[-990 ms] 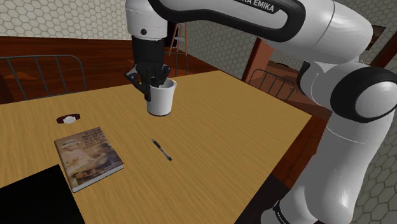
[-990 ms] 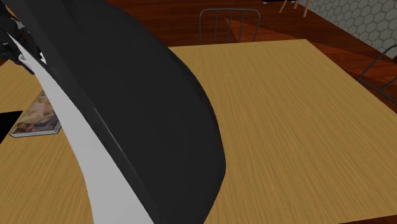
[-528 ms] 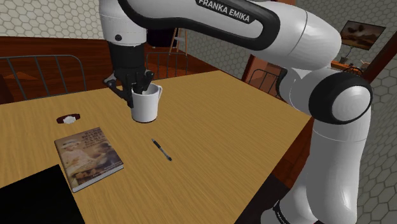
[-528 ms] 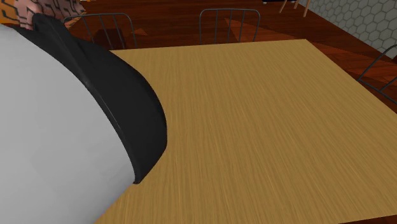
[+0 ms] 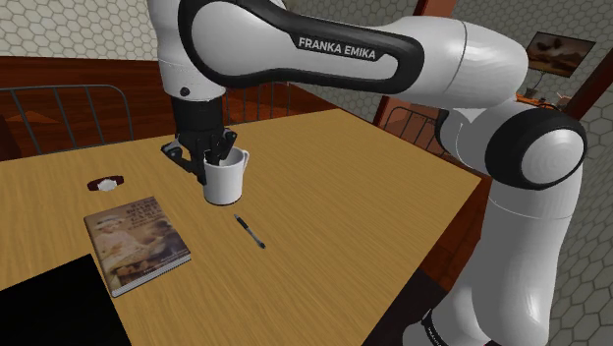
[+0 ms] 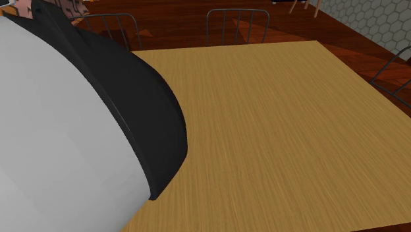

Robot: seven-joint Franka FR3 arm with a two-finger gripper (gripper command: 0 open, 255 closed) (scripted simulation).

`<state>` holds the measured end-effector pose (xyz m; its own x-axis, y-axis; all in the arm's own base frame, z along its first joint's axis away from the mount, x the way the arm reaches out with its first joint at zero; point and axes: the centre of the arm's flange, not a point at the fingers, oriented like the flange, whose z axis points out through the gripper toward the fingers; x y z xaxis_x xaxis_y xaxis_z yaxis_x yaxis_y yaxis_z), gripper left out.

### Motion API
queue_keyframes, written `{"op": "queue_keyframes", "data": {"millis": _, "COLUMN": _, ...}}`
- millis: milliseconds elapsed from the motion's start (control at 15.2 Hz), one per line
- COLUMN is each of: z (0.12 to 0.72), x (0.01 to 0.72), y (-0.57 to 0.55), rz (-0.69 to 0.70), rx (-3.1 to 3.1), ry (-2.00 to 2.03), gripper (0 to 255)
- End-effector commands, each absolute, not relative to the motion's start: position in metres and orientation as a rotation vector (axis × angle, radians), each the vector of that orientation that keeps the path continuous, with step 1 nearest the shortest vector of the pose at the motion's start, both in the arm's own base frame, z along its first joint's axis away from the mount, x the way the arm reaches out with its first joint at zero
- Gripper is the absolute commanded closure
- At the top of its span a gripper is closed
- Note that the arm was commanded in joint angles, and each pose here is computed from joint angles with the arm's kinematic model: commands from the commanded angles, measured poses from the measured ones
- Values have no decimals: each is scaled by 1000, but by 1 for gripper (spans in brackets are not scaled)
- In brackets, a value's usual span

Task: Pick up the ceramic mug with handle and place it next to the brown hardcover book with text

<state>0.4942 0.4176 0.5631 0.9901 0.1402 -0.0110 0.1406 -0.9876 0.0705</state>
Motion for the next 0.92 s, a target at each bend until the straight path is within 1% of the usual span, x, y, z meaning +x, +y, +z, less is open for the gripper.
{"op": "queue_keyframes", "data": {"millis": 0, "z": 553, "x": 494, "y": 418, "rz": -8, "rx": 3063, "ry": 216, "gripper": 255}}
{"op": "queue_keyframes", "data": {"millis": 858, "z": 485, "x": 494, "y": 418, "rz": -8, "rx": 3063, "ry": 216, "gripper": 255}}
